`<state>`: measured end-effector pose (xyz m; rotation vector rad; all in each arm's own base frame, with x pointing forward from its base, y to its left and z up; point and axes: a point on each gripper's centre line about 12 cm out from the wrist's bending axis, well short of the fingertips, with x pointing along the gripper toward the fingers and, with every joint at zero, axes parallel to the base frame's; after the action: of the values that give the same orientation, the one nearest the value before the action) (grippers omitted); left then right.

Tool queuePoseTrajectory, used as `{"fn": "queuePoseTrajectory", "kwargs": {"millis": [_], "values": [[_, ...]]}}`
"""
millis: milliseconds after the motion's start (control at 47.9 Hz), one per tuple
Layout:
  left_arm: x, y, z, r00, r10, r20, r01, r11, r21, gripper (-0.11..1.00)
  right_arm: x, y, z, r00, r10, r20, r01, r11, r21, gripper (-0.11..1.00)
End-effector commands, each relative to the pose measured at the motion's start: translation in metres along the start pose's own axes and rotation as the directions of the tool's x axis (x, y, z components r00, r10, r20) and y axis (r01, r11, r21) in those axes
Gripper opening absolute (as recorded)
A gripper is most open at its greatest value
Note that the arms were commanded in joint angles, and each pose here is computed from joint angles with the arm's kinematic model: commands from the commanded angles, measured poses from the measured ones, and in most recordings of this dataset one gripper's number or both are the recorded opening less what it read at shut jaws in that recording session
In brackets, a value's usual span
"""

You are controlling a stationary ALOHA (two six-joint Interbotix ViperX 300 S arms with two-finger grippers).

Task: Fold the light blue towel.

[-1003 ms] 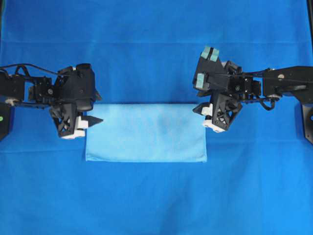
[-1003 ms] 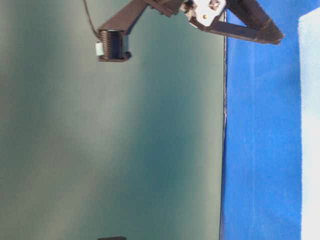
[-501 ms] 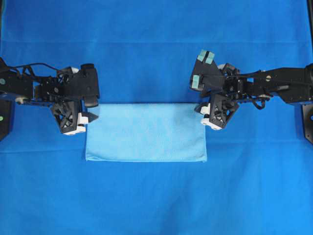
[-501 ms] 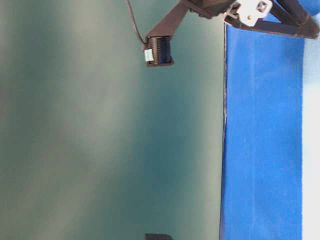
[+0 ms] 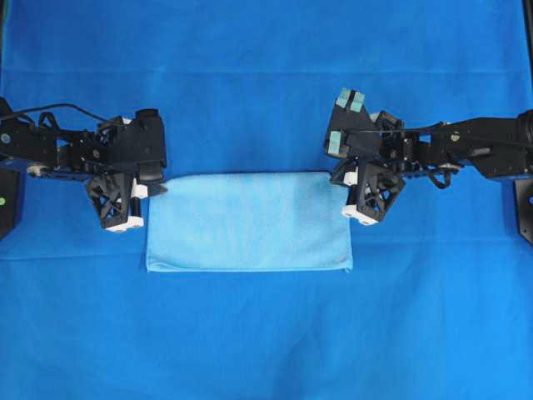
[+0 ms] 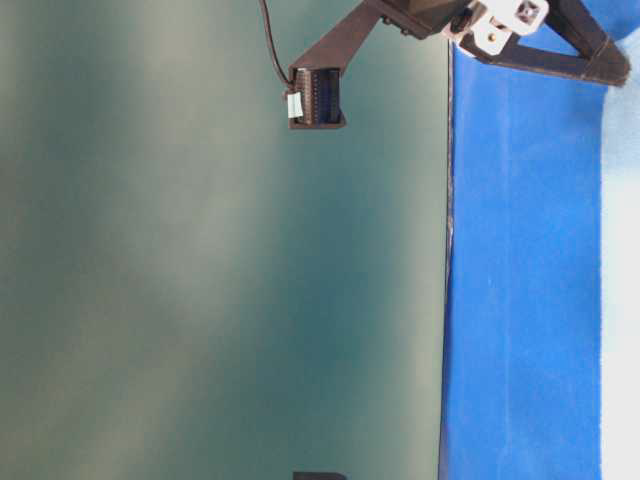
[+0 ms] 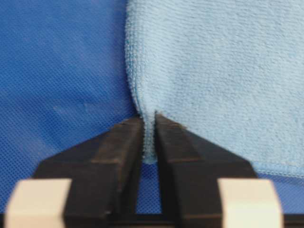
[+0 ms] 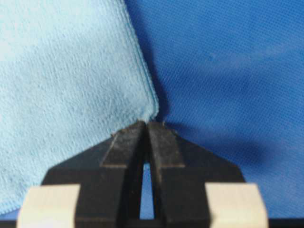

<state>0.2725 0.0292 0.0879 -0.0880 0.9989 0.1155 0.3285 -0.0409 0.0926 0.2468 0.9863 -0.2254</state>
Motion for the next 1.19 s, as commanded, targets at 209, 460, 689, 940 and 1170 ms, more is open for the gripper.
{"fn": "queuePoseTrajectory", "kwargs": {"millis": [209,460,689,940,1170], "values": [[-0.011,0.0,0.019,1.0,-0.001,0.026,0.001,1.0,-0.002,0.04,-0.011,0.003,0.008,1.0,0.005,0.021,-0.005,1.0,0.002,0.02],[-0.053,-0.004,0.053,0.995,-0.011,0.098,0.012,1.0,-0.005,0.04,-0.06,0.006,0.031,0.995,0.012,0.101,-0.013,1.0,0.002,0.02],[-0.099,-0.007,0.078,0.977,-0.022,0.211,0.023,1.0,-0.002,0.04,-0.112,0.008,0.049,0.982,0.018,0.189,-0.018,1.0,-0.005,0.02],[-0.135,-0.014,0.09,0.946,-0.045,0.322,0.04,0.999,0.021,0.04,-0.15,0.008,0.058,0.97,0.016,0.242,-0.014,1.0,-0.01,0.02],[-0.134,-0.016,0.089,0.946,-0.052,0.32,0.047,0.999,0.023,0.04,-0.141,-0.004,0.062,0.971,-0.029,0.237,0.032,0.999,-0.006,0.02]]}}
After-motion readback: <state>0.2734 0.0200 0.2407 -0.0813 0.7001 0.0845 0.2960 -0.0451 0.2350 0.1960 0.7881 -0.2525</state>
